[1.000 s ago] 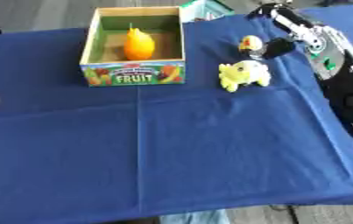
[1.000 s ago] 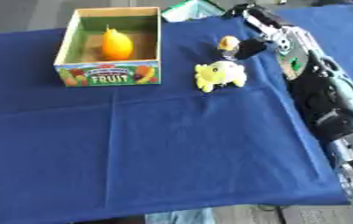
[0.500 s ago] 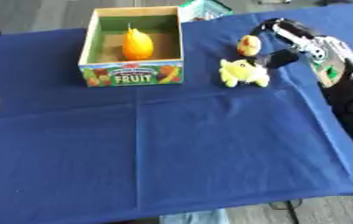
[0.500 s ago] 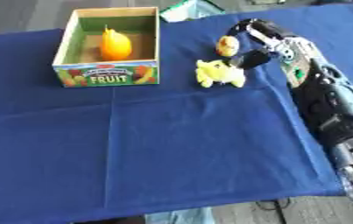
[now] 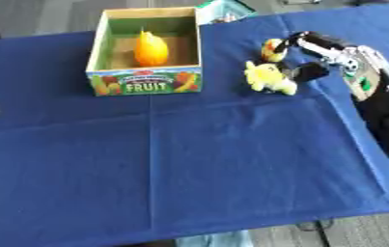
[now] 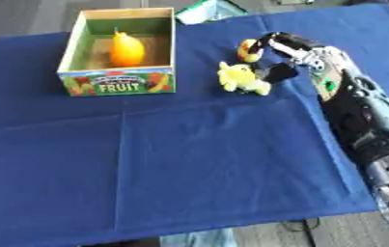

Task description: Pick up objects on the table and place them in the box.

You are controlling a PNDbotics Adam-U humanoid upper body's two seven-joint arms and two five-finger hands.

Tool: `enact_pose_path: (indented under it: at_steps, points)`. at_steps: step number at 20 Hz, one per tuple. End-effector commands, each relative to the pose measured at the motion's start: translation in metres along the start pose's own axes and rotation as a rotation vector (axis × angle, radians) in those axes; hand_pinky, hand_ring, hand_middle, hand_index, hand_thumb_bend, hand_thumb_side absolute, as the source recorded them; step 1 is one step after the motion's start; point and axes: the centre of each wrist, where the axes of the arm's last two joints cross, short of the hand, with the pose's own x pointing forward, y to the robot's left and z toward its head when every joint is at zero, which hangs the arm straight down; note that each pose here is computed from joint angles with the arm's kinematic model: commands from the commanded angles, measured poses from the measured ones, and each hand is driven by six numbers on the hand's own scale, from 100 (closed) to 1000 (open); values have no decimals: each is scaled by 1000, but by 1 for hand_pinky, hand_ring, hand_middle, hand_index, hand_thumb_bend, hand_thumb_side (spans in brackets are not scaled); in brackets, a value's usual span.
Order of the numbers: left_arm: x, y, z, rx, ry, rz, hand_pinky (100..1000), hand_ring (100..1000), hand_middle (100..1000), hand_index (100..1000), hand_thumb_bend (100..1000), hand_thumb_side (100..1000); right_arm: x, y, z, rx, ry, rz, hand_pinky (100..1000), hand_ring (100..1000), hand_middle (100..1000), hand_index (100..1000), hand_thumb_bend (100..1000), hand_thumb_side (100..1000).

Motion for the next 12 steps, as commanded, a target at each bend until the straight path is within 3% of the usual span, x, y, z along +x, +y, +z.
enact_pose_path:
  at_steps: [1,12]
  points:
    - [8,6,-1,4,-20,-30,744,623,543,746,100,515,-4,-17,7,-24,5,30,900,880,750,815,525,306]
    - [7,6,0,6,-20,-32,745,623,544,747,100,517,4,-42,12,-113,-64,24,902,879,748,823,527,321]
